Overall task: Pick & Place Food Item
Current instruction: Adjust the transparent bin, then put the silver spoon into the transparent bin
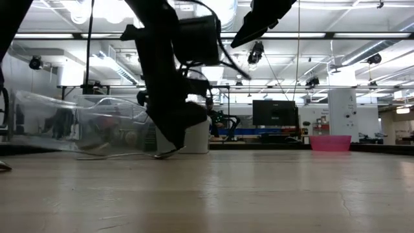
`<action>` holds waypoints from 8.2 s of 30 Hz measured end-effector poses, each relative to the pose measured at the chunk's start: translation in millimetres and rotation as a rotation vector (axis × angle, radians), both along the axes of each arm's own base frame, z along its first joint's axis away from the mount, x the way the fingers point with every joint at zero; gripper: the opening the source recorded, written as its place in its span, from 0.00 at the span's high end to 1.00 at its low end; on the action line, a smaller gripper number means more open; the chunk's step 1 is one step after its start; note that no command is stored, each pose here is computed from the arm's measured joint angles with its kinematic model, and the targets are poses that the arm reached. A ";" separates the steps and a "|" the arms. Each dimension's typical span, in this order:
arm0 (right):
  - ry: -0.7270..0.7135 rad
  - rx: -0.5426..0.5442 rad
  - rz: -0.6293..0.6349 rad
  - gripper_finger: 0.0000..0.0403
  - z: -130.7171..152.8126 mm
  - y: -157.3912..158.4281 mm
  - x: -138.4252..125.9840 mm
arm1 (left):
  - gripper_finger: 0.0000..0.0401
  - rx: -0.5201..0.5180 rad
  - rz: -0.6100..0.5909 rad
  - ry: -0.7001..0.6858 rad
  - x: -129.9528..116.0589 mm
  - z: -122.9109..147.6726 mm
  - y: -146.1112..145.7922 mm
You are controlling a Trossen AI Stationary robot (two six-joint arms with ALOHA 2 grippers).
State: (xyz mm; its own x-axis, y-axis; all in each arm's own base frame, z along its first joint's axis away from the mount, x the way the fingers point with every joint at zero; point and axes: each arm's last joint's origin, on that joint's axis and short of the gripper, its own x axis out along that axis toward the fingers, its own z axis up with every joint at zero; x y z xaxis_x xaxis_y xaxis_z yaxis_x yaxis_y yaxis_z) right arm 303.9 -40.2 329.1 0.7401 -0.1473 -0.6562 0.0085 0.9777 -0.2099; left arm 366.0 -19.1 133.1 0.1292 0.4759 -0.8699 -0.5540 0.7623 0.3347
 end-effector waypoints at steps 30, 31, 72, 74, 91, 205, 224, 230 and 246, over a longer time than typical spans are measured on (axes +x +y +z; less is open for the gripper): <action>0.000 0.000 -0.001 0.05 0.0 -0.1 0.0 | 0.55 -0.114 -0.145 -0.043 -2.5 49.0 -33.0; 0.000 0.000 -0.001 0.05 0.0 -0.1 0.0 | 0.55 -0.115 -0.151 -0.053 -4.4 54.6 -33.5; 0.000 0.000 0.000 0.05 0.0 -0.1 0.0 | 0.55 -0.265 0.099 -0.087 -103.6 17.4 -70.1; 0.000 0.000 -0.001 0.05 0.0 -0.1 0.0 | 0.55 -0.254 0.116 -0.090 -112.9 18.0 -61.0; 0.000 0.000 -0.001 0.05 0.0 -0.1 0.0 | 0.55 -0.179 0.023 -0.159 -175.5 28.2 -27.6; 0.000 0.000 0.000 0.05 -0.1 0.0 0.0 | 0.87 -0.251 -0.461 -0.293 -97.8 -23.7 -61.6; 0.000 0.000 0.000 0.05 0.0 -0.1 0.0 | 0.98 -0.250 -0.453 -0.293 -98.0 -22.9 -61.4; 0.000 0.000 -0.001 0.05 -0.1 -0.1 0.0 | 0.98 -0.257 -0.455 -0.306 -98.3 -8.6 -61.1; -0.001 0.000 0.000 0.05 0.1 0.0 0.1 | 0.98 -0.132 -0.376 -0.269 -103.5 84.4 -55.6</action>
